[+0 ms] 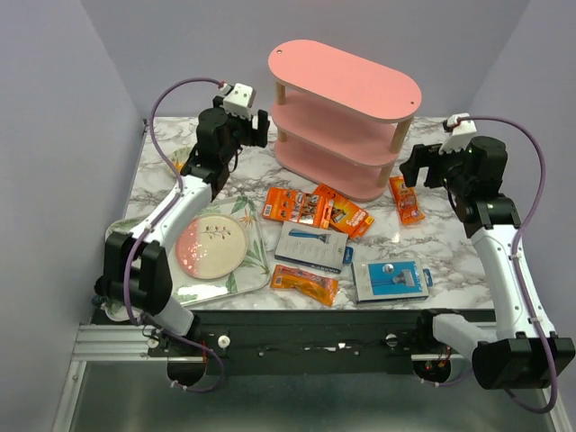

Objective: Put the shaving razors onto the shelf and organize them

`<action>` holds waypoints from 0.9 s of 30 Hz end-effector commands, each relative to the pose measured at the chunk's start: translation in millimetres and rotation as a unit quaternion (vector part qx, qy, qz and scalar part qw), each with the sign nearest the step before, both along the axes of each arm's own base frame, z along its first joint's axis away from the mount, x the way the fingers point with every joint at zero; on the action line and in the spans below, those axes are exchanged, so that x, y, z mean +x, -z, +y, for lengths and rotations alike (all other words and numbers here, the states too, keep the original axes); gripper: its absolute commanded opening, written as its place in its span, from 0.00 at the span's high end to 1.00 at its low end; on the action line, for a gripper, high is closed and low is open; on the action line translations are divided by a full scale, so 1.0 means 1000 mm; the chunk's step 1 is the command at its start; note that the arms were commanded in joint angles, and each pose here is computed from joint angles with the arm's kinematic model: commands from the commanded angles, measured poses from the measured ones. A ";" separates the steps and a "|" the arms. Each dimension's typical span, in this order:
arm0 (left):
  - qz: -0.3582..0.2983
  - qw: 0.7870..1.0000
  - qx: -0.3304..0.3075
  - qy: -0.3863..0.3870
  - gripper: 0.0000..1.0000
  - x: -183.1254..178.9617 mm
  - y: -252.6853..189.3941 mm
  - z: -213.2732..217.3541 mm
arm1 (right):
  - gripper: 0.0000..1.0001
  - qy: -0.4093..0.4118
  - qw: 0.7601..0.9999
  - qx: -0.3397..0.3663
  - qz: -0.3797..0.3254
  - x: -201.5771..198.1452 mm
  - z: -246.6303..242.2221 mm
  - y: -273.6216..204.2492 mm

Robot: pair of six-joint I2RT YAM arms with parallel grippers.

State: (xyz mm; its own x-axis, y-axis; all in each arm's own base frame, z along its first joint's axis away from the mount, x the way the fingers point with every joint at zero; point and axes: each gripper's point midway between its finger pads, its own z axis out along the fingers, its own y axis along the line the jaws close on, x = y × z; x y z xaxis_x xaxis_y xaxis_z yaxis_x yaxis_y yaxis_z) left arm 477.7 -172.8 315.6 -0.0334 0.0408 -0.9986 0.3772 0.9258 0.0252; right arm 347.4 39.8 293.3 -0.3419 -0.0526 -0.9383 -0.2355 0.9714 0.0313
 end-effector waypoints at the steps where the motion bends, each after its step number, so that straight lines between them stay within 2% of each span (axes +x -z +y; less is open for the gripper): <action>1: -0.014 0.999 -0.024 0.034 0.16 0.042 -0.003 -0.003 | 0.02 -0.035 0.998 0.036 -0.049 0.022 0.018 -0.019; 3: -0.031 0.996 -0.047 0.072 0.20 0.050 -0.017 -0.013 | 0.02 -0.031 0.997 0.049 -0.052 0.029 0.019 -0.022; 4: -0.022 0.995 -0.051 0.081 0.21 0.061 -0.004 -0.012 | 0.02 -0.034 0.997 0.048 -0.047 0.032 0.020 -0.018; 6: -0.031 0.992 -0.061 0.105 0.22 0.070 -0.010 -0.019 | 0.02 -0.034 0.997 0.047 -0.052 0.037 0.019 -0.018; 7: -0.014 0.992 -0.059 0.112 0.23 0.081 0.009 -0.024 | 0.02 -0.030 0.997 0.046 -0.052 0.039 0.018 -0.017; 9: -0.028 0.988 -0.059 0.138 0.23 0.091 -0.002 -0.034 | 0.02 -0.015 0.998 0.045 -0.051 0.047 0.013 -0.014; 10: -0.012 0.988 -0.058 0.142 0.23 0.101 0.017 -0.039 | 0.03 -0.010 0.998 0.045 -0.051 0.050 0.012 -0.013; 11: -0.025 0.987 -0.061 0.147 0.24 0.108 0.004 -0.042 | 0.03 -0.004 0.998 0.044 -0.050 0.055 0.010 -0.010; 13: -0.001 0.987 -0.067 0.147 0.25 0.123 0.025 -0.047 | 0.05 -0.001 0.998 0.043 -0.049 0.060 0.009 -0.008; 16: -0.006 0.989 -0.058 0.134 0.25 0.136 0.027 -0.053 | 0.06 0.003 0.998 0.043 -0.041 0.070 0.008 0.002; 21: 0.010 0.990 -0.050 0.135 0.25 0.138 0.041 -0.061 | 0.08 0.032 0.997 0.058 -0.043 0.096 0.002 0.004; 27: 0.041 0.989 -0.045 0.135 0.26 0.125 0.065 -0.059 | 0.16 0.051 0.996 0.059 -0.042 0.139 -0.004 0.003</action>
